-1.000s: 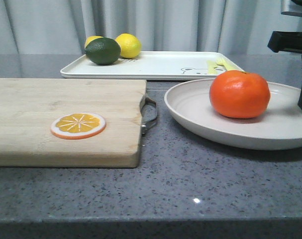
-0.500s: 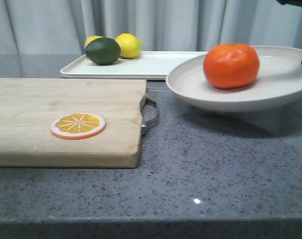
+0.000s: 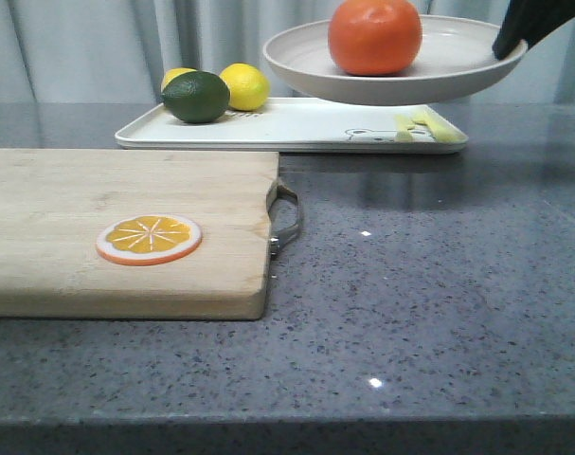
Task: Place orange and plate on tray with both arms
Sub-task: 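Lift the plate with the right gripper and lower it onto the tray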
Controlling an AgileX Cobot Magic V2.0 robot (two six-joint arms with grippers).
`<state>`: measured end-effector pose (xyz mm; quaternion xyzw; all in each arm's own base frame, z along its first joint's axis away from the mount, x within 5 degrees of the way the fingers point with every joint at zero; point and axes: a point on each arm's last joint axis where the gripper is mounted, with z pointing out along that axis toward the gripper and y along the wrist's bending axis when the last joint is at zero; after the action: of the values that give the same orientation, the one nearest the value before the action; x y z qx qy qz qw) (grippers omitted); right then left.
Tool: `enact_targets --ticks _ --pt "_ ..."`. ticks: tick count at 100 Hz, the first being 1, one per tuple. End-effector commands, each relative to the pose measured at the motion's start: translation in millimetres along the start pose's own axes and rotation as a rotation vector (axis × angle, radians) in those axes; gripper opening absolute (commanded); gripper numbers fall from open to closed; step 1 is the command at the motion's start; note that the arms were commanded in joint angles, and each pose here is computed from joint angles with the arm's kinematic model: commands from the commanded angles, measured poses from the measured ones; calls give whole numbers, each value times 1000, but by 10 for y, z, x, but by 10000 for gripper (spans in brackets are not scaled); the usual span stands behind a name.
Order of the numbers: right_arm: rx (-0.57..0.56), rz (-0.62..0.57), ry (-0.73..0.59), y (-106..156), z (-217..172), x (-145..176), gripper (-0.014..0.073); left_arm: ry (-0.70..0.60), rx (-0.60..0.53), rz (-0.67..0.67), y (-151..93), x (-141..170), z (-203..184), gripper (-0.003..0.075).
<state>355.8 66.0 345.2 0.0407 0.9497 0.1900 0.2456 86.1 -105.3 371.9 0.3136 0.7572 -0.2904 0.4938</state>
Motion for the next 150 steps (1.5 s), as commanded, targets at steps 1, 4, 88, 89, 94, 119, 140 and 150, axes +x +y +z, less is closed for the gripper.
enact_targets --ticks 1,4,88,89,94,119,140,150 --pt "-71 -15 -111 139 -184 -225 -66 -106 0 -5 -9 -149 -59 -20" --pt "-74 -14 -108 143 -135 -281 -66 -106 0 -5 -9 -149 -59 -20" --pt "-226 -48 -140 218 942 -1233 -66 -114 3 -10 -11 -156 -60 -20" --pt "-226 -47 -141 216 949 -1235 -66 -114 3 -10 -11 -156 -60 -20" --pt "-226 -43 -149 204 987 -1244 -66 -114 3 -10 -11 -156 -60 -20" --pt "-223 -31 -178 165 1101 -1274 -66 -114 2 -8 -11 -156 -60 -20" --pt "-218 -51 -169 146 1198 -1260 -66 -104 -3 -3 -5 -152 -32 -20" --pt "-216 -48 -162 132 1237 -1253 -64 -95 -4 -4 -1 -149 -3 -20"
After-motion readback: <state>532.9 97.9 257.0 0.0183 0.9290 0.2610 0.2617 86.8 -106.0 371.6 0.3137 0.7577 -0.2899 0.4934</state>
